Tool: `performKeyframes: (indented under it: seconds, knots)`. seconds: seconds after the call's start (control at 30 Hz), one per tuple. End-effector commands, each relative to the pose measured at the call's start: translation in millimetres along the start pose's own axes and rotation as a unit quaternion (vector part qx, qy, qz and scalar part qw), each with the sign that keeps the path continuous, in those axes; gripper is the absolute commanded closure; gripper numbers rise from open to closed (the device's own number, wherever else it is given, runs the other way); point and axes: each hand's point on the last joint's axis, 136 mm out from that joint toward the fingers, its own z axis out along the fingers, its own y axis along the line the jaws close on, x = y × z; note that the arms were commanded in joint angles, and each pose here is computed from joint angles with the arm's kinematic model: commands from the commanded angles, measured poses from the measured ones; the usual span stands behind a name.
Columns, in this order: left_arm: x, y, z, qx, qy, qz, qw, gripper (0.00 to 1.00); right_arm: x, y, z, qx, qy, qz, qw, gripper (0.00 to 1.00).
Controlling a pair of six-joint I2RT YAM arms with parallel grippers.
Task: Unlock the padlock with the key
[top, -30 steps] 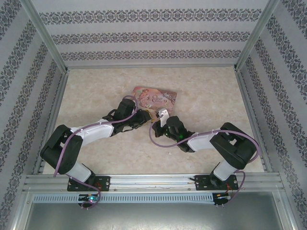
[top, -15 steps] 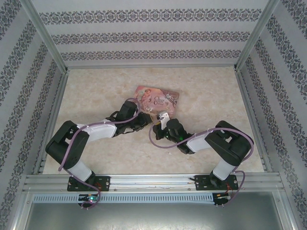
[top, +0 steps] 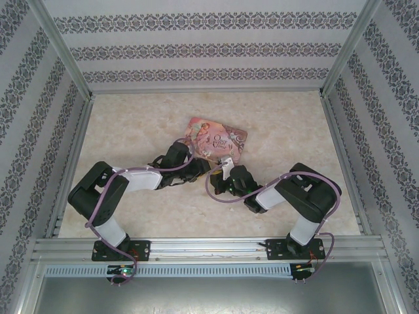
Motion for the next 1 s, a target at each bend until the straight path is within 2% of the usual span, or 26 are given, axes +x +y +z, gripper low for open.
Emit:
performKeyframes:
  seconds: [0.0,0.27,0.57,0.77,0.97]
  knots:
    - [4.1,-22.9,-10.6,0.039,0.009,0.013,0.999,0.58,2.8,6.2,-0.7,-0.024,0.0,0.012,1.0,1.0]
    - [-7.2,-20.4,-52.9,0.024,-0.03,0.031,0.999,0.51,1.9,10.8,-0.2,-0.041,0.009,0.031,0.999,1.0]
    - [-23.0,-0.3,-95.6,0.035,-0.125,0.012,0.992,0.46,-8.5,19.0,-1.6,-0.059,0.013,0.083,0.995,1.0]
    - [-20.9,6.3,-101.1,0.077,-0.152,-0.013,0.985,0.46,-10.2,22.5,-3.7,-0.065,0.02,0.152,0.986,1.0]
    - [-19.5,9.2,-95.9,0.106,-0.152,-0.042,0.982,0.46,-14.0,26.5,-5.6,-0.075,0.024,0.211,0.974,1.0]
